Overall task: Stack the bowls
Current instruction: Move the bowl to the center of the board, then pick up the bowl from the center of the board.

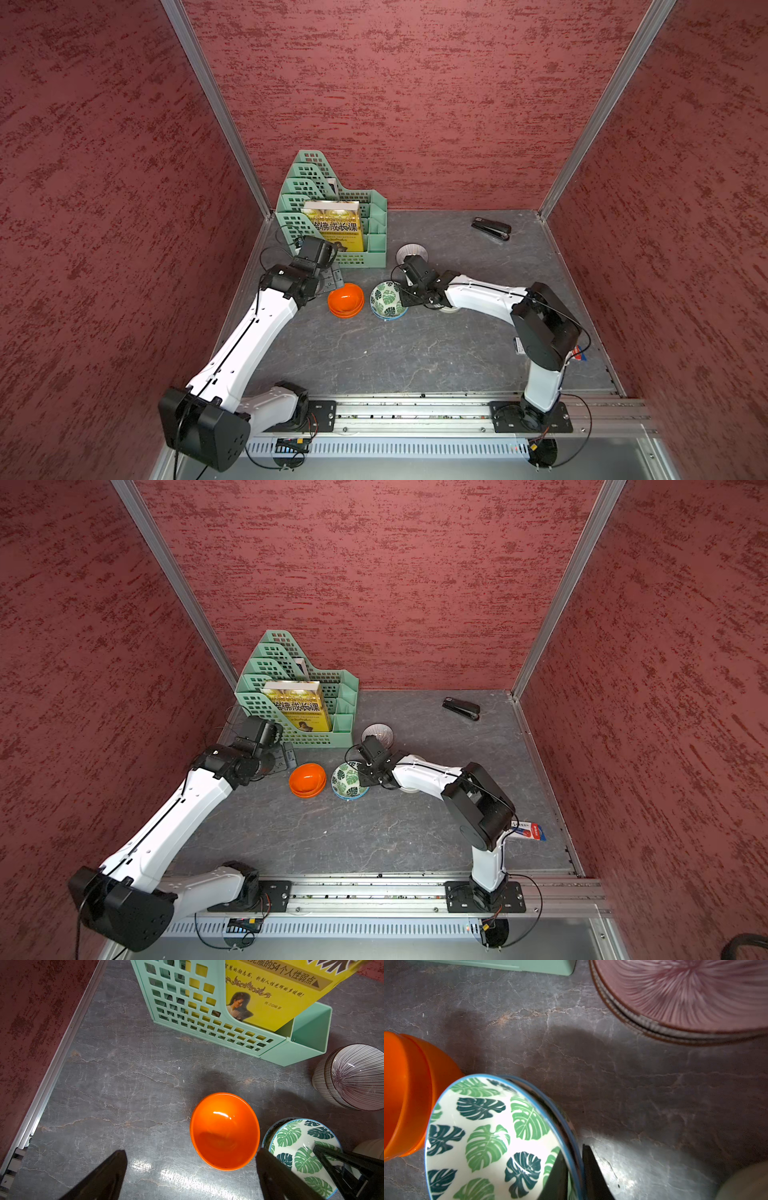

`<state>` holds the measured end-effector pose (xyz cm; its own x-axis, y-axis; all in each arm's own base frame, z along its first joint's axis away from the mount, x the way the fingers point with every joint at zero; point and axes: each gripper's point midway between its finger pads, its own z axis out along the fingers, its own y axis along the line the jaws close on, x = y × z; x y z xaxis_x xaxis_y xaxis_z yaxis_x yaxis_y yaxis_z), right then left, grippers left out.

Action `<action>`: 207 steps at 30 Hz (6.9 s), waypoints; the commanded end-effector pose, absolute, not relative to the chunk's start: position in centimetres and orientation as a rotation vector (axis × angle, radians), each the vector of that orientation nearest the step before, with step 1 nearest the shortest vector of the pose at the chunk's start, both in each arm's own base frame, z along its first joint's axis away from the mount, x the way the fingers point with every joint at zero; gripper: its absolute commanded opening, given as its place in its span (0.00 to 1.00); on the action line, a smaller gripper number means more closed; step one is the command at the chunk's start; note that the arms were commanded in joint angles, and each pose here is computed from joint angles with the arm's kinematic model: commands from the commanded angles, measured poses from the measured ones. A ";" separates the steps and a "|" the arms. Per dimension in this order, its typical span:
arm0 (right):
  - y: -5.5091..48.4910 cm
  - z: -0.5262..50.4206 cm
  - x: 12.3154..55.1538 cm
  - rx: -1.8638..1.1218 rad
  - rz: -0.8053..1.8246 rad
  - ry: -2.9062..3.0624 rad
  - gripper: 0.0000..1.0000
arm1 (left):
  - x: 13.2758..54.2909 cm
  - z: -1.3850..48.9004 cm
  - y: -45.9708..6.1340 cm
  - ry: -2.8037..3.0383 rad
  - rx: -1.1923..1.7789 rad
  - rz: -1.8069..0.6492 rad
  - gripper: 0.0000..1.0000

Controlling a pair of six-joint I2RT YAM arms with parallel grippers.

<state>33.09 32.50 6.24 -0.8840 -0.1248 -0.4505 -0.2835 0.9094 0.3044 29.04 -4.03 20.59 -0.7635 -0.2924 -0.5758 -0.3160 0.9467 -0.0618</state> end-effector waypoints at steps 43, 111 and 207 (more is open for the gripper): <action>32.3 10.4 34.8 -0.320 0.531 2.527 0.49 | 28.6 20.9 -3.7 2.477 -0.436 0.036 1.00; 20.6 7.8 32.2 -0.157 0.470 2.688 0.22 | 31.0 20.5 -7.3 2.493 -0.306 0.037 1.00; 11.8 11.3 45.7 0.383 0.382 2.423 0.16 | 33.3 20.3 -7.0 2.497 -0.329 -0.004 1.00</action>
<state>45.26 13.90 7.07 -0.8286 0.3035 -0.4704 0.1629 0.9347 0.3160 32.46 -6.40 20.11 -0.7850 -0.2445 -0.5692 -0.2554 0.9648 -0.0623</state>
